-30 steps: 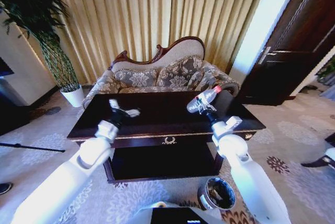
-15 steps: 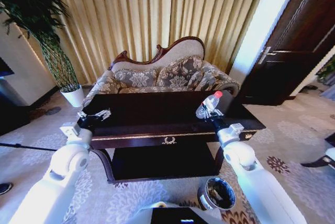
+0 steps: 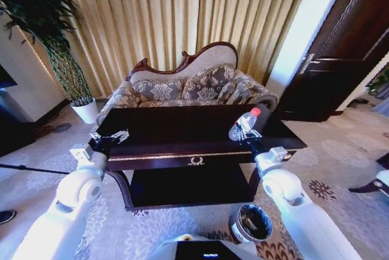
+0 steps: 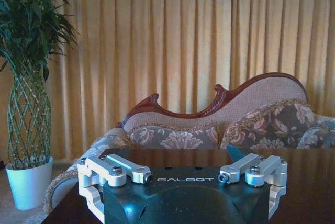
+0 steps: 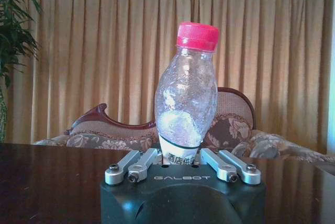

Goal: Move to the front of the table and place the trash on the table into the trash bin.

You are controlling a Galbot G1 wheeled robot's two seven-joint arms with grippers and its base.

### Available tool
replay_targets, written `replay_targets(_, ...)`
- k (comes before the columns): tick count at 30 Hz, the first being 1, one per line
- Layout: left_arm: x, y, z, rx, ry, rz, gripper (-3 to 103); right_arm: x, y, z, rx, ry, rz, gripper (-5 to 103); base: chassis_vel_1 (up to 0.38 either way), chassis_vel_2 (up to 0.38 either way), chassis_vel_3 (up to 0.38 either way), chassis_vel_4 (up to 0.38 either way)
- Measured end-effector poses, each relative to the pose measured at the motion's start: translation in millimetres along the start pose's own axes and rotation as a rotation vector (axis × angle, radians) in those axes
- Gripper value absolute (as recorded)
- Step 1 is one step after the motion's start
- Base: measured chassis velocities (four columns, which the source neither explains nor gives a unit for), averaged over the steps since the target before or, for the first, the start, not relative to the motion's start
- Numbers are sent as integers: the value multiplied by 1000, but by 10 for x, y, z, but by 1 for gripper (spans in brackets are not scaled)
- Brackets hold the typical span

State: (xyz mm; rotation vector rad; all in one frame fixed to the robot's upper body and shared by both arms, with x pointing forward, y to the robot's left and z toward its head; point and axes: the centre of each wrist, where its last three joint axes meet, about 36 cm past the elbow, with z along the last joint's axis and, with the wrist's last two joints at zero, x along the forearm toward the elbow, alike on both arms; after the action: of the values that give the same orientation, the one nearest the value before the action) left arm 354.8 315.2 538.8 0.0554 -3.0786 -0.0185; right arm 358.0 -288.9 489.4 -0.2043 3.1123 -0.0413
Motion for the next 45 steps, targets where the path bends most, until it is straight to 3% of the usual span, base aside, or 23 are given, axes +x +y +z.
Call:
replay_targets(16, 29, -49, 8, 5, -3, 15, 100, 156, 12, 154, -30, 54, 39, 21, 192, -184, -195, 186)
replay_targets(21, 79, -89, 16, 14, -2, 22, 100, 106, -146, 625, -20, 170, 116, 21, 0, 0, 0, 0)
replay_targets(28, 135, -113, -3, 26, -12, 23, 100, 134, -597, 1607, 8, 422, 270, 21, -7, 13, 16, -10)
replay_targets(35, 161, -97, -33, 30, -23, 13, 100, 204, -899, 2521, 11, 580, 395, 21, 0, 0, 0, 0)
replay_targets(43, 179, -93, -23, 37, -20, 8, 100, 223, -982, 2991, 8, 649, 454, 18, 0, 0, 0, 0)
replay_targets(45, 181, -110, -13, 40, -17, 13, 100, 217, -975, 3033, 4, 659, 457, 27, 0, 0, 0, 0)
